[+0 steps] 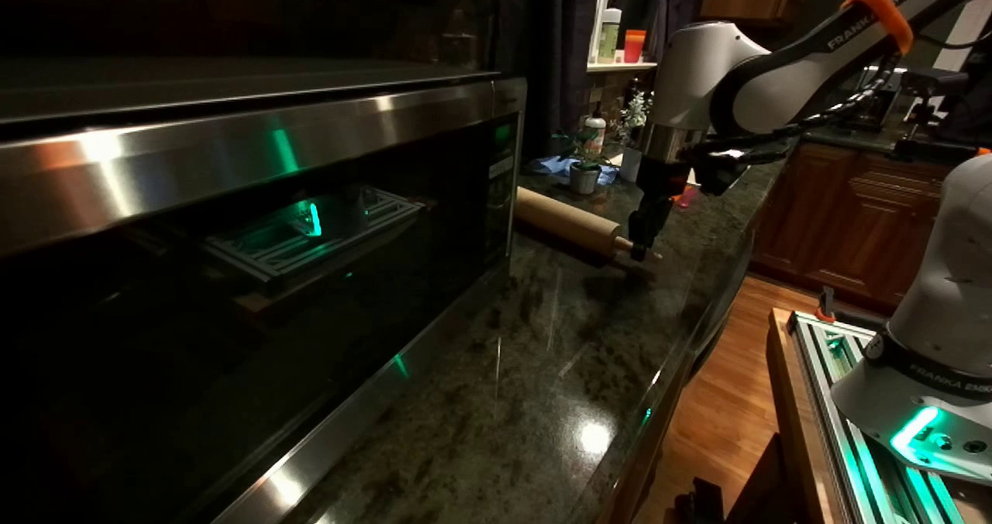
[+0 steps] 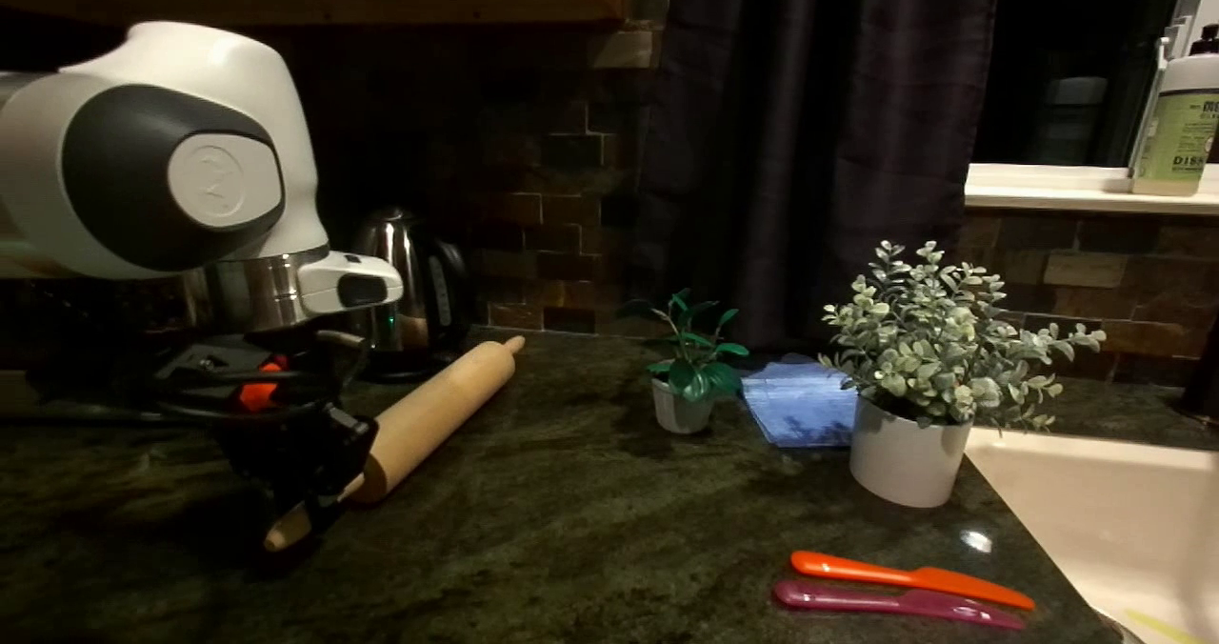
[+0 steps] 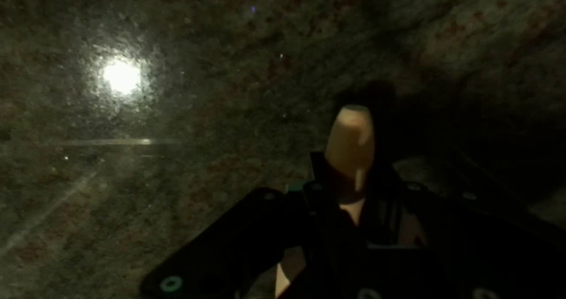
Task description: Shift the rolling pin to the right and then to the left continuously
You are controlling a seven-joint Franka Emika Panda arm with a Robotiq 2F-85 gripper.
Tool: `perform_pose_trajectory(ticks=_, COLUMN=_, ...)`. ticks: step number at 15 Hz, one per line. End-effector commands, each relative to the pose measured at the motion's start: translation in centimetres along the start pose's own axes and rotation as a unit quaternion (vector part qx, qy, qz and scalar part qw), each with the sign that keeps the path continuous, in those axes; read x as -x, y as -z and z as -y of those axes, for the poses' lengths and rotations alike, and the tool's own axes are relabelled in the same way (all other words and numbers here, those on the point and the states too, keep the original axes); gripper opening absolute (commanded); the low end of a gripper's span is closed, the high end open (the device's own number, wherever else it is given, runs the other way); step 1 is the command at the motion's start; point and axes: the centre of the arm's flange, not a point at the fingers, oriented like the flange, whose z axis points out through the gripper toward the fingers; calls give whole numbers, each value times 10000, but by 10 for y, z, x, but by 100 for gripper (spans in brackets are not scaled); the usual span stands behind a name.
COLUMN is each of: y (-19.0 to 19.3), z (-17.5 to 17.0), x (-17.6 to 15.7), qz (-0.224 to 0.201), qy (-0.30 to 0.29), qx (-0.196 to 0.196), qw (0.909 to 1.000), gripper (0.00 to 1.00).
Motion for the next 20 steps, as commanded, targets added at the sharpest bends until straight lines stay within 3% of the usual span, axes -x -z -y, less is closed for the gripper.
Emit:
perform_pose_trajectory(ticks=1, y=-18, z=-29, x=-3, qz=407, qy=-801, qx=-191, qw=9958, gripper=7)
perform_pose_trajectory(ticks=9, y=-27, z=-68, x=-5, qz=656, qy=-2268, qx=-527, qw=9703, gripper=7)
perform_pose_trajectory(ticks=14, y=-29, z=-71, x=-6, qz=709, qy=-2723, qx=-690, qw=9571, gripper=7)
perform_pose_trajectory(ticks=17, y=-29, z=-70, x=-8, qz=726, qy=-2813, qx=-766, qw=9538, gripper=7)
perform_pose_trajectory(ticks=20, y=-29, z=-65, x=-7, qz=714, qy=-2420, qx=-695, qw=9651, gripper=7)
